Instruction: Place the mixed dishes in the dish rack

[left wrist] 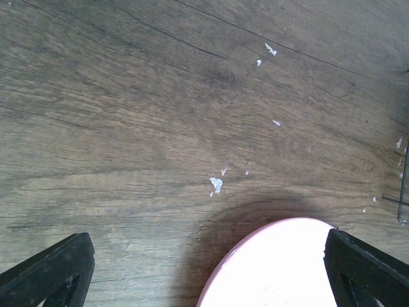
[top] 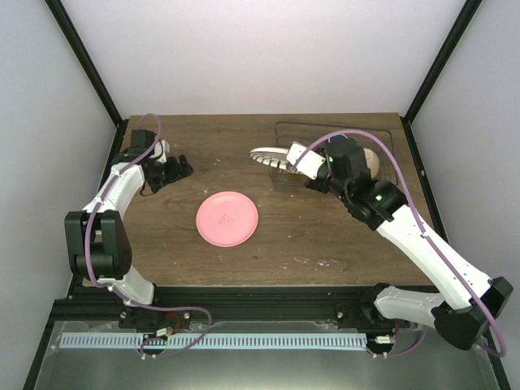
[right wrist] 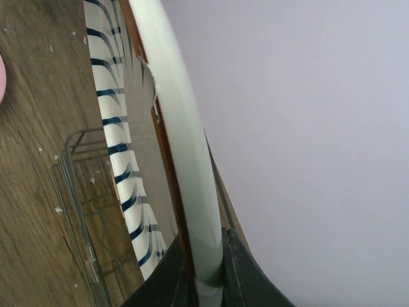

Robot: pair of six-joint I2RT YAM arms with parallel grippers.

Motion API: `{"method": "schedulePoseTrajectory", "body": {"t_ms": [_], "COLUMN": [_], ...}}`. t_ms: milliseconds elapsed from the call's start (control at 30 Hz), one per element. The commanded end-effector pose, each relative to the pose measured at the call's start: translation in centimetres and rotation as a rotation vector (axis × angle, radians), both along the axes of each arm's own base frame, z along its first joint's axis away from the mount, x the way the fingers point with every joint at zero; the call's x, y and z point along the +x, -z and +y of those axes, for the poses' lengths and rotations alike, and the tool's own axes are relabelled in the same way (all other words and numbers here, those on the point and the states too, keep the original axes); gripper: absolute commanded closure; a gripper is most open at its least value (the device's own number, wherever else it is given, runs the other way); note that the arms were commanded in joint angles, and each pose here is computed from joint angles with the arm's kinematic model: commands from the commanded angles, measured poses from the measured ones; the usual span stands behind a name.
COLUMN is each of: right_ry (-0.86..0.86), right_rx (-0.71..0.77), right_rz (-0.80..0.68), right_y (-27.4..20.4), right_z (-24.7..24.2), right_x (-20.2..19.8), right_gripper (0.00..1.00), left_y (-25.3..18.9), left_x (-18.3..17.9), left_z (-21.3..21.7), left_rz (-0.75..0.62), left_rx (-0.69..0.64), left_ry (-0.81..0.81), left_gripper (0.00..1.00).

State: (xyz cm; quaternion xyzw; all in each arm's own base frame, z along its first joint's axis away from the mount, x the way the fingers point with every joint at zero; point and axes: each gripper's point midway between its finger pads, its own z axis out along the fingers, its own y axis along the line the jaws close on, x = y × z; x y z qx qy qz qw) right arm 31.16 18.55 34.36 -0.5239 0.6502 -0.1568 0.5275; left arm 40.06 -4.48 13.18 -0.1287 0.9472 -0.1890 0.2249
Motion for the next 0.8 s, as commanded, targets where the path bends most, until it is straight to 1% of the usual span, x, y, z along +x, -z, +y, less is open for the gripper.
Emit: {"method": "schedulePoseTrajectory", "body": {"t_ms": [0, 200, 433, 567, 767], "right_ry": [0.010, 0.067, 0.140, 0.196, 0.273], "right_rx": [-0.017, -0.116, -0.203, -0.254, -0.296], "right_rz": [-0.126, -0.047, -0.027, -0.038, -0.089], "right_y": [-4.0, -0.9, 1.9, 3.2, 2.9], "right_z": [-1.2, -2.9, -4.6, -5.9, -7.4], "right_x": [0.4, 0.7, 1.7, 2.9, 5.1], "right_gripper": [0.99, 0.99, 0.99, 0.99, 0.99], "left_y": [0.1, 0.2, 0.3, 0.4, 0.8], "left_x": [0.8, 1.2, 2.1, 2.4, 2.9], "left_z": [-0.1, -0.1, -0.1, -0.1, -0.2], "left_rz": [-0.017, -0.013, -0.010, -0.006, 0.004], "left_rx": [-0.017, -0.016, -0.017, -0.017, -0.018], "left_ry": [0.008, 0.011, 0.011, 0.015, 0.017], "left_gripper": [0.00, 0.00, 0.00, 0.00, 0.00]}}
